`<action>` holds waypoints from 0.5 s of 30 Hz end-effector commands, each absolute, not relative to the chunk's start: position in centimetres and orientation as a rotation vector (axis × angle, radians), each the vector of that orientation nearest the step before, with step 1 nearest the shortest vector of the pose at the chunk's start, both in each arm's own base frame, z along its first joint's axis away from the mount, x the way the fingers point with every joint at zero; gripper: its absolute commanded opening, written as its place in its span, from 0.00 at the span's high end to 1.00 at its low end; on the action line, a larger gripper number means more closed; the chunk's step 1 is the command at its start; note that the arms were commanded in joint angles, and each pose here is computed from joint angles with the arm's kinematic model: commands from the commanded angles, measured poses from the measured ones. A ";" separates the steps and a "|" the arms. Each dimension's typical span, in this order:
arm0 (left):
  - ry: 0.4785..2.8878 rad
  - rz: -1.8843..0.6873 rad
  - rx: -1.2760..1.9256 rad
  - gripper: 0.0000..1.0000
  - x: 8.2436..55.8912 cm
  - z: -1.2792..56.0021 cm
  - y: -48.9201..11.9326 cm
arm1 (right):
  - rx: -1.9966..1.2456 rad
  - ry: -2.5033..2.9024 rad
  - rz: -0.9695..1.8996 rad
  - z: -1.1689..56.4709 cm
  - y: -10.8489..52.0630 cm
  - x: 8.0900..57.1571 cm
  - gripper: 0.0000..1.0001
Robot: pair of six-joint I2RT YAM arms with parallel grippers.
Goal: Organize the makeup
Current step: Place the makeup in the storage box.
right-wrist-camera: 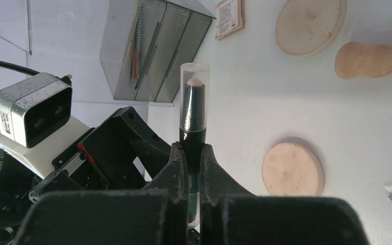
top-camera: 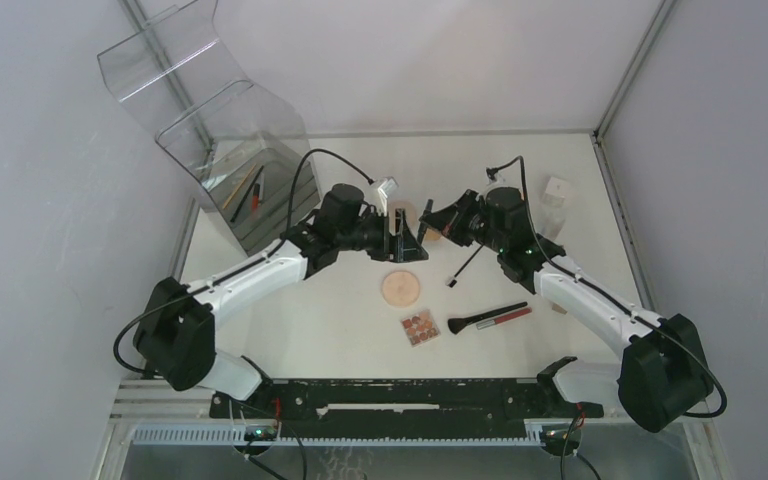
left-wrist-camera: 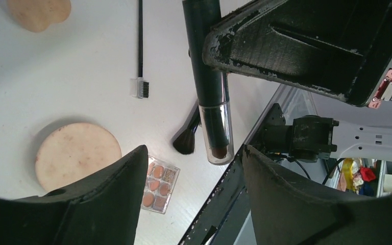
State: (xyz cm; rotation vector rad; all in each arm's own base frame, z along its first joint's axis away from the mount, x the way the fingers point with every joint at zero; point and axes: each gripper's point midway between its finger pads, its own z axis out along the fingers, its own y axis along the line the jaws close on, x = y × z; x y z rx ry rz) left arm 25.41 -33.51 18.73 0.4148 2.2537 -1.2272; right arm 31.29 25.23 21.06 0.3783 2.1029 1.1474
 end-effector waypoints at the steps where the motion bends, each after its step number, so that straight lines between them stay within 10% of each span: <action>1: 2.150 -1.310 0.442 0.30 26.2 22.3 -35.1 | 0.347 2.004 1.204 23.8 25.5 31.6 1.00; 15: 2.101 -1.358 0.414 0.37 26.9 24.0 -35.9 | 0.299 2.005 1.213 23.9 25.9 31.3 1.00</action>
